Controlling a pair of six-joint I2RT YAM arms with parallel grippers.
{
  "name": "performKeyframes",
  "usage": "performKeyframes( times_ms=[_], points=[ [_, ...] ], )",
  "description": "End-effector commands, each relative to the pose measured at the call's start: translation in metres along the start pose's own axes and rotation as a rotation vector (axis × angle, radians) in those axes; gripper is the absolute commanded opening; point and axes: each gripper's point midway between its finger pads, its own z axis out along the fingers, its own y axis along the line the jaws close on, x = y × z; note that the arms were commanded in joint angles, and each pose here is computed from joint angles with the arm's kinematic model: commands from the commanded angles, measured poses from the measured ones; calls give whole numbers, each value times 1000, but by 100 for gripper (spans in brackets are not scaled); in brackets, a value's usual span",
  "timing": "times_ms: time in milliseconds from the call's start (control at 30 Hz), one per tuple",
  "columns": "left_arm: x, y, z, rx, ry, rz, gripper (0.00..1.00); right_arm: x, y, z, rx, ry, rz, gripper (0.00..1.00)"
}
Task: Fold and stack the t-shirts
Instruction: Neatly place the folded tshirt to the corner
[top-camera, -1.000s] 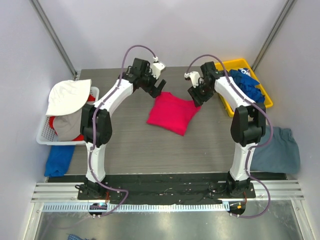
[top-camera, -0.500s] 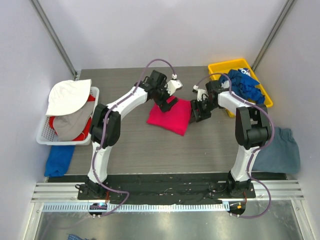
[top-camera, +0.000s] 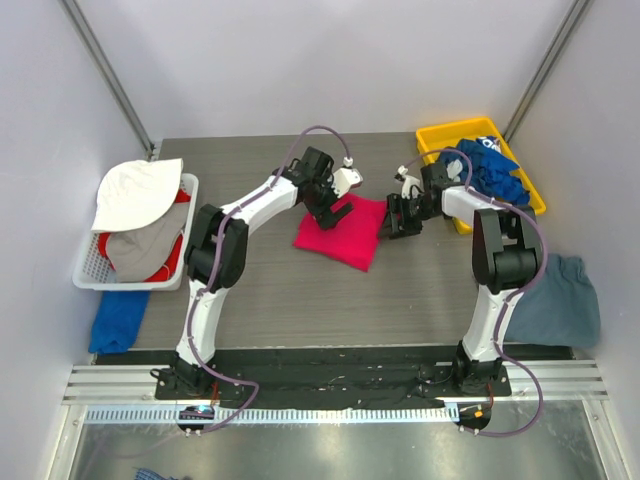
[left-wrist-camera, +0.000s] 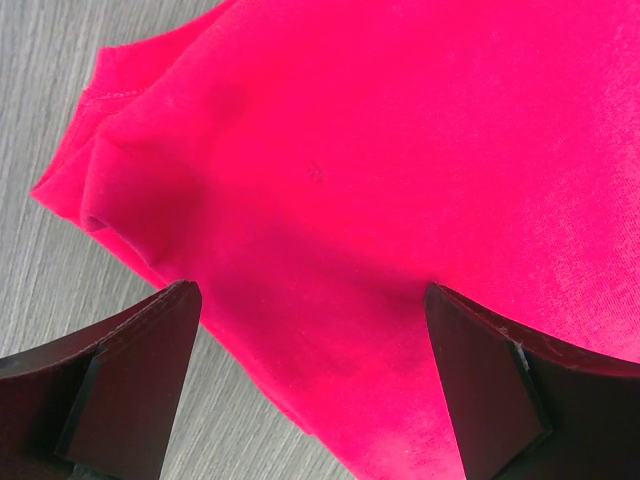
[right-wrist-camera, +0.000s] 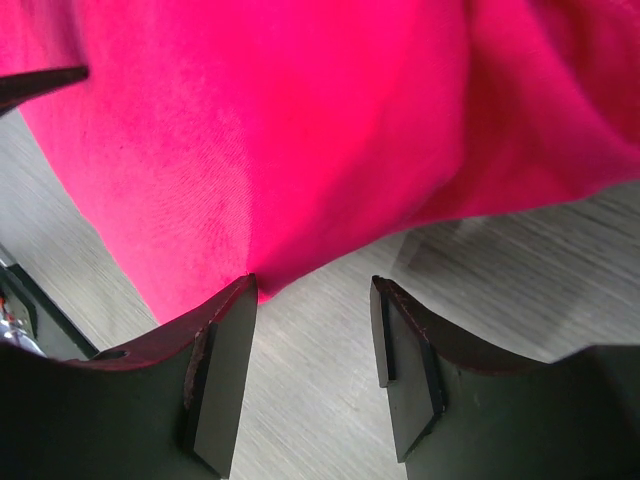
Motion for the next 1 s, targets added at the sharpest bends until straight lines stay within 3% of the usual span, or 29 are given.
performKeyframes(
  times_ms=[0,400,967],
  points=[
    [-2,4,2,-11,-11,24,100,-12,-1,4,-42,-44,24,57],
    [1,1,6,1,-7,16,100,-15,-20,31,-61,-46,98,57],
    [6,-8,3,28,-3,-23,100,3,-10,37,-119,-40,157,57]
  ],
)
